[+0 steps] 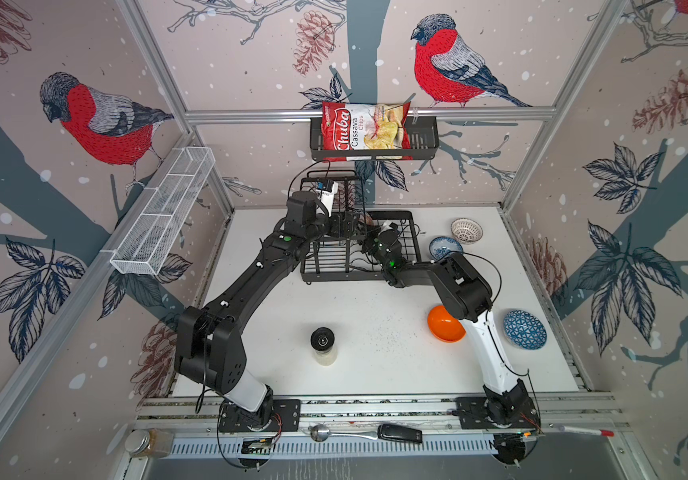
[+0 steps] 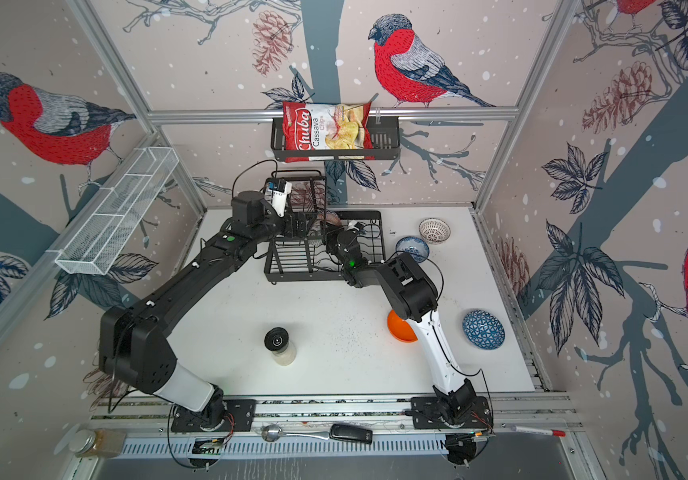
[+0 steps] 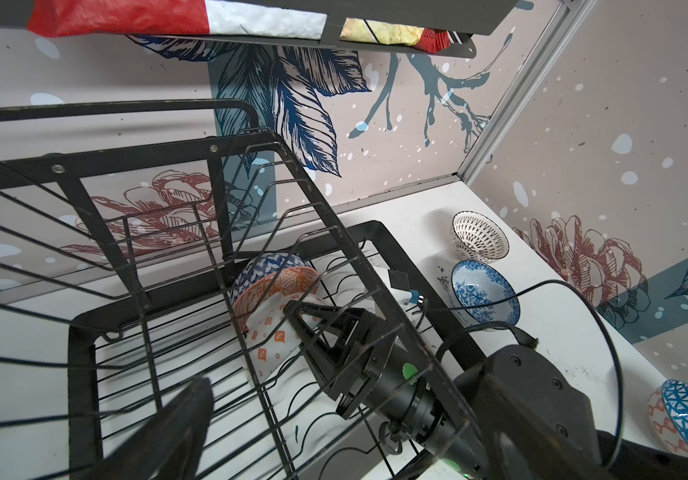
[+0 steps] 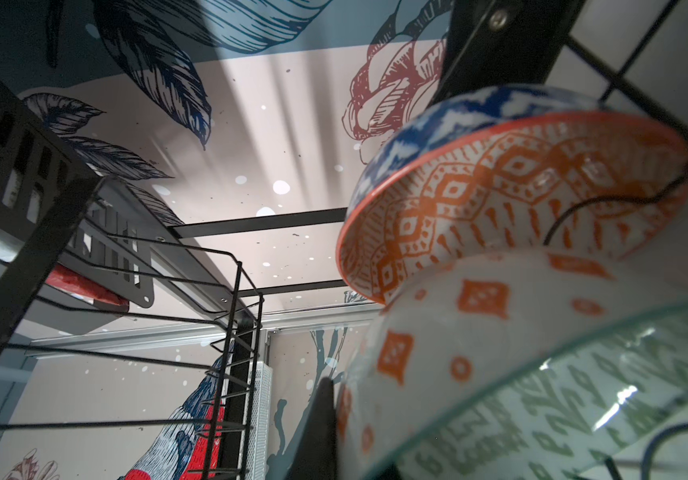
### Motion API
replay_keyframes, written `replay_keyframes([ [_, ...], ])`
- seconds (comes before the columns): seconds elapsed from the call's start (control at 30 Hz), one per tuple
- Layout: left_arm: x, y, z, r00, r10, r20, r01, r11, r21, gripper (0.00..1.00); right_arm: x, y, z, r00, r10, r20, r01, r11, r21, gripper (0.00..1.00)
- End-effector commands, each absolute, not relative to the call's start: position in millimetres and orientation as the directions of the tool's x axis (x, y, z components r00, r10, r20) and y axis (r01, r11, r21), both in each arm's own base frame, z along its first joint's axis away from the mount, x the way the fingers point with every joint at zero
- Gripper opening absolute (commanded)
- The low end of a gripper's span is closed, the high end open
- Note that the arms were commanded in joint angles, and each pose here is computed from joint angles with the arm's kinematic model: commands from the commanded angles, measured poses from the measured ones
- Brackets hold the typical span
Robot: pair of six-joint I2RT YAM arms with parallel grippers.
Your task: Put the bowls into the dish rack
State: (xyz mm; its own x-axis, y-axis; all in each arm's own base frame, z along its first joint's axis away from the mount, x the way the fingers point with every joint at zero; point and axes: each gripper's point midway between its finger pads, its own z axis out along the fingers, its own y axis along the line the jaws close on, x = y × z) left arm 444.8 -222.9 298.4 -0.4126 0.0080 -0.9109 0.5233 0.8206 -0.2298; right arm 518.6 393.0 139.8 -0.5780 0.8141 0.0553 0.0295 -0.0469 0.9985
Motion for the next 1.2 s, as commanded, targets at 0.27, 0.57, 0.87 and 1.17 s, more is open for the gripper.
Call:
replay_keyframes([
  [0.27, 444, -228, 303, -0.405, -0.003, -0.914, 0.542, 0.805, -0.242, 0.98, 505, 390, 115, -0.55, 0.826, 0.126, 0.149, -0.051, 0.987, 0.0],
  [0.57, 443, -230, 304, -0.402, -0.001, -0.916, 0.545, 0.803, -0.24, 0.98, 495, 385, 104, -0.512, 0.845, 0.155, 0.209, -0.053, 0.977, 0.03],
  [0.87, 443, -230, 303, -0.403, 0.001, -0.915, 0.544, 0.805, -0.238, 0.98, 491, 388, 96, -0.503, 0.844, 0.185, 0.257, -0.058, 0.965, 0.08],
  [1.17, 443, -232, 301, -0.407, 0.004, -0.914, 0.546, 0.803, -0.239, 0.98, 485, 389, 92, -0.484, 0.844, 0.232, 0.315, -0.08, 0.946, 0.14],
])
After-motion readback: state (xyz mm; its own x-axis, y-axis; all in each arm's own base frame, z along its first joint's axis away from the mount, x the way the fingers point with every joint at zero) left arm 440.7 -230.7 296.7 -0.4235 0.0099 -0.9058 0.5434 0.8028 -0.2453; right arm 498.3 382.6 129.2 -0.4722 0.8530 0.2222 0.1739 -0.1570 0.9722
